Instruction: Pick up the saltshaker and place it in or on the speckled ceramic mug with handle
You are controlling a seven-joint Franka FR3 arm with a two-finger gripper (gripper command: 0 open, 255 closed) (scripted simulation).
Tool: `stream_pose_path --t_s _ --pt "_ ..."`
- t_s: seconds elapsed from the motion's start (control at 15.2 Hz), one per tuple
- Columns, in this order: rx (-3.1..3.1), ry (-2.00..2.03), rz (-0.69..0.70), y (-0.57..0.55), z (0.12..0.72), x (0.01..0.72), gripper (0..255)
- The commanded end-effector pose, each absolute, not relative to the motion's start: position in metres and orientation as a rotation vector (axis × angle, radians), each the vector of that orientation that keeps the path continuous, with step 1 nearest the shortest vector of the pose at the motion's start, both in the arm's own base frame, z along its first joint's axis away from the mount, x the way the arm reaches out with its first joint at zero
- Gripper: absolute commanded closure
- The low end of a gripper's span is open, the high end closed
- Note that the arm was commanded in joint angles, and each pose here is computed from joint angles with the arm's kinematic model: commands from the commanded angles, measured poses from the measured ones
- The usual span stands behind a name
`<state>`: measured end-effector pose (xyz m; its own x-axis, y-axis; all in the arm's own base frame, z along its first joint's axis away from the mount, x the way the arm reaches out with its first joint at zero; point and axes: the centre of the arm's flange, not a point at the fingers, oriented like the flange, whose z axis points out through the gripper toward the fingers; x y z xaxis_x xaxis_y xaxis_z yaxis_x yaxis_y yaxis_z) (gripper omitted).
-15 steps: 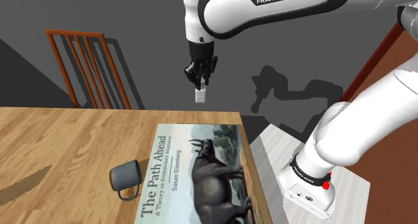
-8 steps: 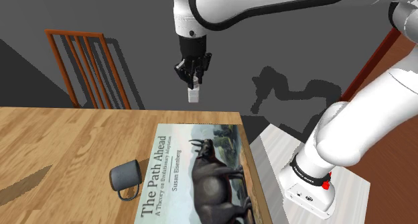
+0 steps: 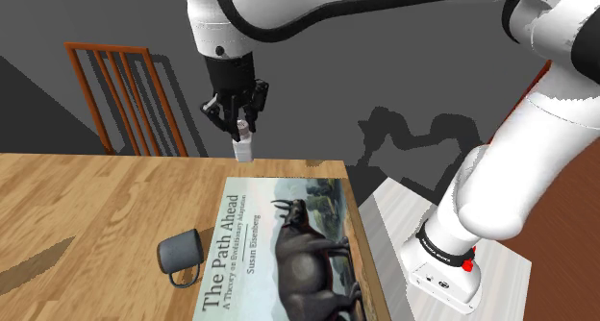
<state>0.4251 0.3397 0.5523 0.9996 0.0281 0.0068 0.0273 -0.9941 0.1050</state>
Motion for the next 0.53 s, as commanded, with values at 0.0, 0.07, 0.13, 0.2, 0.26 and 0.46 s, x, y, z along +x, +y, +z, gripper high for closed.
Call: stream_pose_path --t_s 0.0,0.07,0.13,0.2,0.26,0.46 --pt "3.037 0.039 0.013 0.366 0.554 0.423 255" --pt "3.037 0.039 0.013 0.379 0.555 0.423 255" --pt "3.037 0.039 0.013 0.393 0.557 0.422 255" --pt "3.037 0.039 0.013 0.406 0.558 0.422 255" --pt "3.037 0.039 0.013 0.419 0.559 0.421 255" --pt "3.037 0.039 0.013 0.458 0.564 0.419 255"
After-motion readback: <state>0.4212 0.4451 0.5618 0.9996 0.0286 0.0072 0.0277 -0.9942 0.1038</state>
